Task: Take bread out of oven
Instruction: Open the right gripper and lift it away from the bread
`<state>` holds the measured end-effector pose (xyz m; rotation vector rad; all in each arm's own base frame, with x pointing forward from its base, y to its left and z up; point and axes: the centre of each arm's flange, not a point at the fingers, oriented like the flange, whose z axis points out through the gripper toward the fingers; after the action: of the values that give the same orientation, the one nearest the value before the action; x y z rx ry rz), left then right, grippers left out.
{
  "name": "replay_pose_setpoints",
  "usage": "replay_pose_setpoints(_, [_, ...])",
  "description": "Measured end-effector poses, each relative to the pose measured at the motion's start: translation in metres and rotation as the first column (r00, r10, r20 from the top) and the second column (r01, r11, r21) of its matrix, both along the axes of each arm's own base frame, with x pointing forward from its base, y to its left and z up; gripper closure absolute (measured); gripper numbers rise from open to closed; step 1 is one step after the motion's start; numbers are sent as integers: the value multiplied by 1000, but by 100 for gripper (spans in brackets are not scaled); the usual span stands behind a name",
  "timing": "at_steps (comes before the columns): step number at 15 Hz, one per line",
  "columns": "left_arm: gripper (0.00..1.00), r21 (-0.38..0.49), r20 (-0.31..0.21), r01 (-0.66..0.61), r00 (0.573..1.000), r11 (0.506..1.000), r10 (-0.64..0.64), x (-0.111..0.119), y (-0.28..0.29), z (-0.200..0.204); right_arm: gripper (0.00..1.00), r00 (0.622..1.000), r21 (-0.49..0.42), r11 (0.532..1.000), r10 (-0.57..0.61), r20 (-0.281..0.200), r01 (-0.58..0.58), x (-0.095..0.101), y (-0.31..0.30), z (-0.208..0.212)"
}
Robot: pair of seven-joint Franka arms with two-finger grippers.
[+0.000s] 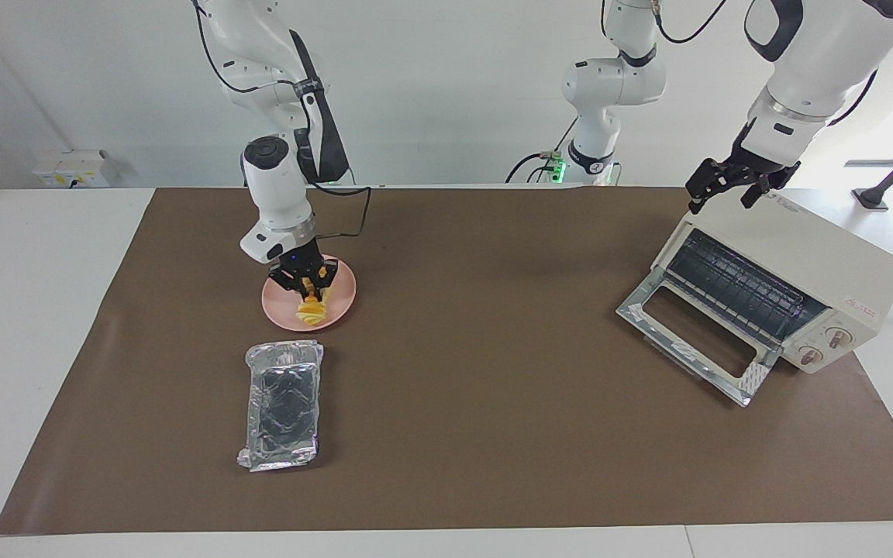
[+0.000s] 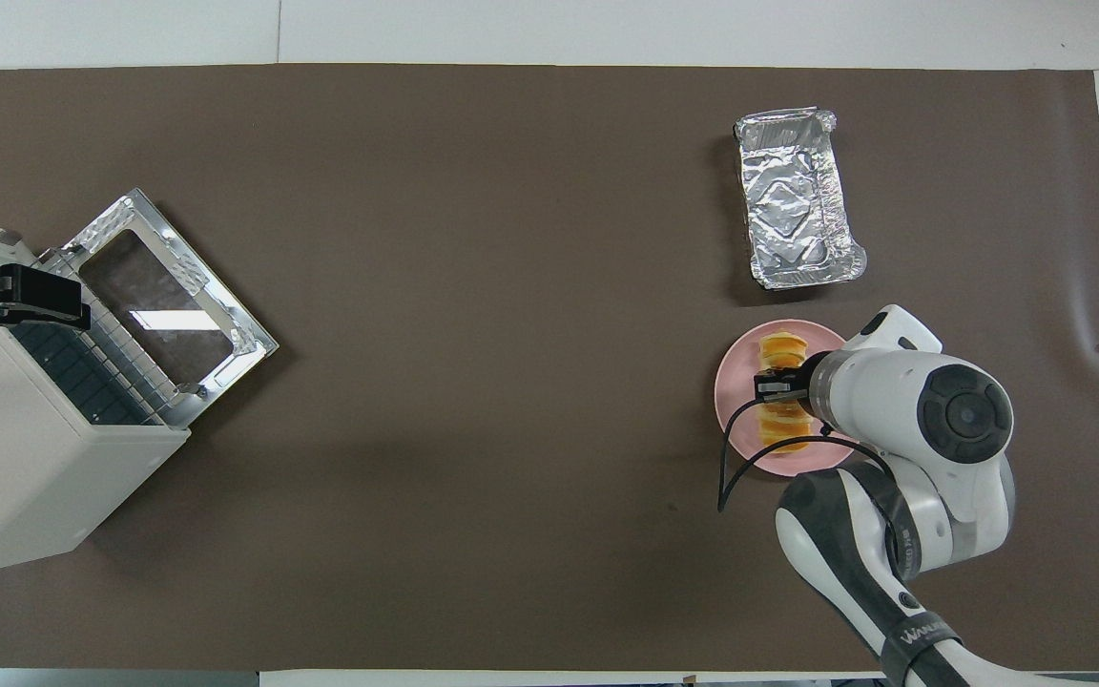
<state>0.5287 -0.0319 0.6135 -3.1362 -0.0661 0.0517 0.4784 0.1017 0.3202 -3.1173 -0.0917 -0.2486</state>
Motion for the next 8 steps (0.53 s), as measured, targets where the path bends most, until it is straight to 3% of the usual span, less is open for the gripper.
replay_pose_setpoints(5, [0, 0, 0, 0, 1000, 1000, 0, 0, 0, 0, 4, 998, -19, 1000, 11, -64, -12, 15, 0, 26])
replay_pose_setpoints(8, [0, 0, 0, 0, 1000, 1000, 0, 0, 0, 0, 0, 993, -34, 996, 80, -88, -83, 35, -12, 65])
